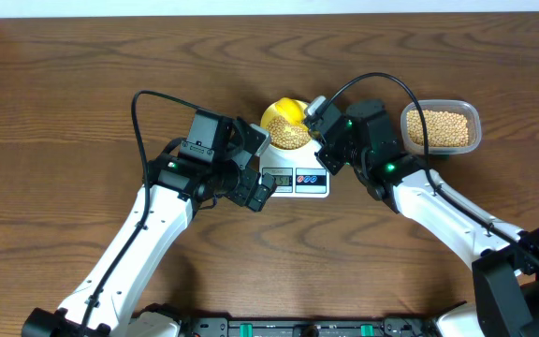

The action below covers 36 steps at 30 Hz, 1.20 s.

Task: Scoop item into bowl and weigh 50g on scale
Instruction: 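Carry the yellow scoop left over the yellow bowl on the scale, then dip the scoop into the yellow bowl and scoop out soybeans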

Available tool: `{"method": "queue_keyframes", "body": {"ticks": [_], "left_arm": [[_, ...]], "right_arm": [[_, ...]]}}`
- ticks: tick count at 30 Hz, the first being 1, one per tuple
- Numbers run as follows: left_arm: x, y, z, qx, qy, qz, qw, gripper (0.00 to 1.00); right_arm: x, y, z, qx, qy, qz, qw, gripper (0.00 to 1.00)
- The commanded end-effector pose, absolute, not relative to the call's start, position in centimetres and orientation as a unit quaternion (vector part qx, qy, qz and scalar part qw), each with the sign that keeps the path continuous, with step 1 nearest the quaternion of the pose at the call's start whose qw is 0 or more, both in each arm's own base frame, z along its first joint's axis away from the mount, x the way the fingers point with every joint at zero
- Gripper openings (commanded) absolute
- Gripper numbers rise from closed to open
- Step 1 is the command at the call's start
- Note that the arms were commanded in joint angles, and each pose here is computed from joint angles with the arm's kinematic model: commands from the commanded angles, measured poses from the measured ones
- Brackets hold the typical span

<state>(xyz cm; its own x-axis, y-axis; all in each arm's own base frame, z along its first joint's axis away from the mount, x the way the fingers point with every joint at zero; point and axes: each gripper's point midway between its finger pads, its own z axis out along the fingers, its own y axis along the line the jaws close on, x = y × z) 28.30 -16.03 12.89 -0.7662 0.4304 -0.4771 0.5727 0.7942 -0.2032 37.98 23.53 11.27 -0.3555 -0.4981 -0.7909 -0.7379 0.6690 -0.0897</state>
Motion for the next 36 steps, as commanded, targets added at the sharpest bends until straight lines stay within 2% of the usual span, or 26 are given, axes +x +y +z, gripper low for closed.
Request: {"method": "queue_keyframes", "body": {"ticks": [1, 17, 24, 36], "left_arm": [[28.2, -15.9, 12.5, 0.277, 0.924, -0.166, 0.205, 0.98], [28.2, -15.9, 12.5, 0.277, 0.924, -0.166, 0.205, 0.98], [28.2, -15.9, 12.5, 0.277, 0.924, -0.166, 0.205, 0.98], [28.2, -15.9, 12.5, 0.277, 0.924, -0.166, 0.205, 0.98]], "right_arm": [[37.8, 24.1, 11.2, -0.393, 0.806, 0.144, 0.419, 0.01], [37.7, 24.1, 9.2, -0.395, 0.816, 0.146, 0.397, 0.01], [36.3, 25.7, 9.6, -0.415, 0.798, 0.201, 0.388, 0.01], [36.0, 25.5, 9.3, -0.393, 0.813, 0.211, 0.373, 0.01]]}}
